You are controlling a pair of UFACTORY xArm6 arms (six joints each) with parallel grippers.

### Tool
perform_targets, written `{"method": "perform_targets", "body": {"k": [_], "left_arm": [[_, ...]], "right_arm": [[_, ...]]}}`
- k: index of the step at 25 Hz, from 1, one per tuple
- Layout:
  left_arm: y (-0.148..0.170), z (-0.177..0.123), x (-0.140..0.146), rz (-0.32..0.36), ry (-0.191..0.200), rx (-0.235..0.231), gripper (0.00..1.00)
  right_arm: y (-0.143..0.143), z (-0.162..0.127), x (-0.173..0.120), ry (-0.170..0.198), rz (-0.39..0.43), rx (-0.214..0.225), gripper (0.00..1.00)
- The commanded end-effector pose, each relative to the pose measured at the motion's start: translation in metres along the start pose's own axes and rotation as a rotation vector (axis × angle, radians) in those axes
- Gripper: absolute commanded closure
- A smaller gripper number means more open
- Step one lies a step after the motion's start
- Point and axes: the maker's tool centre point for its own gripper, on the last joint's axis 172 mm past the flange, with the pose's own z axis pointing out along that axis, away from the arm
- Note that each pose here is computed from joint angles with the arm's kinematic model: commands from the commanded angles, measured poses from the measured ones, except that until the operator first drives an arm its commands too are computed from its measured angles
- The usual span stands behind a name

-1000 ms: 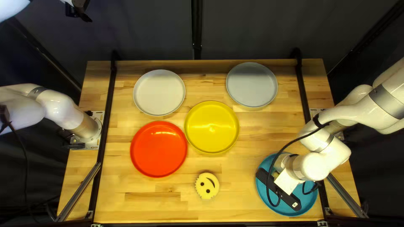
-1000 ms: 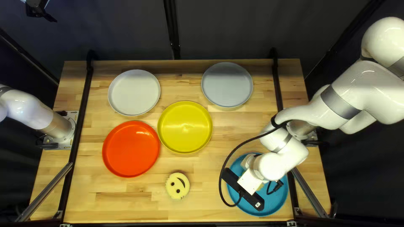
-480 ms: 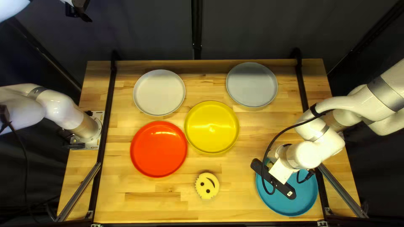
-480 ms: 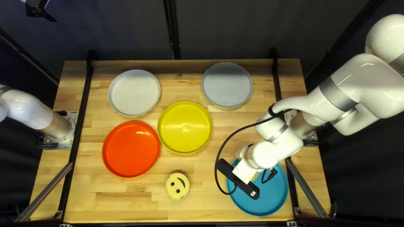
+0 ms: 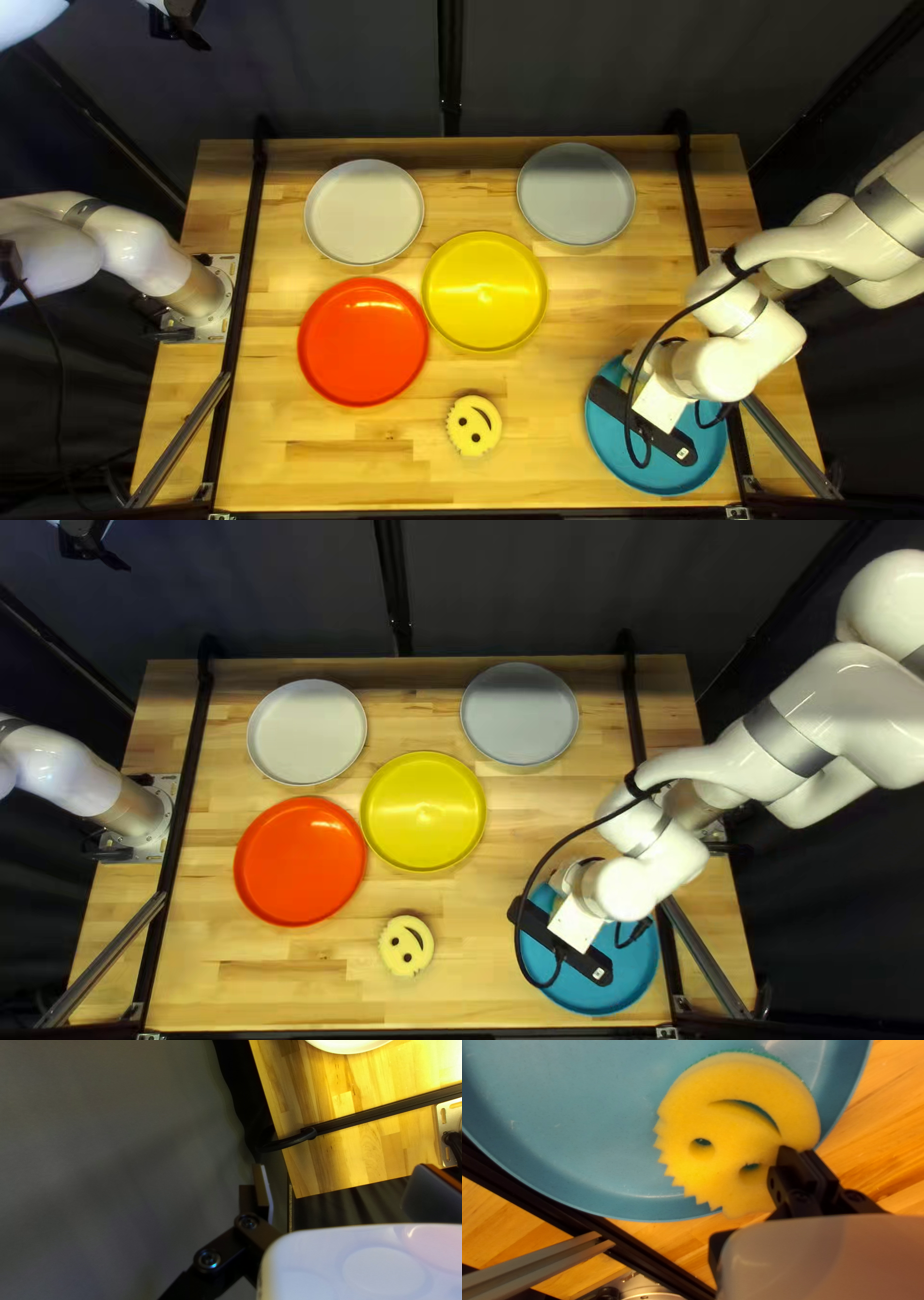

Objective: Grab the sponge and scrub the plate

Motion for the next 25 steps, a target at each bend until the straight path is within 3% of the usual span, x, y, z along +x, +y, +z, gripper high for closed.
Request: {"method": "perform_targets", "body": {"k": [1,15,25], "left_arm": [[0.000,0.000,0.000,0.000,0.000,0.000,0.00],[0.000,0.000,0.000,0.000,0.000,0.000,0.00],[0.000,0.000,0.000,0.000,0.000,0.000,0.00]], "right_arm": [[0.005,-0.003,0.000,-0.001,0.003,-0.002,1.00],[-0.004,0.007,0.003,-0.003,-0.009,0.008,1.00],[0.029,-0.005,0.016,0.002,-0.004,-0.012,1.00]]}}
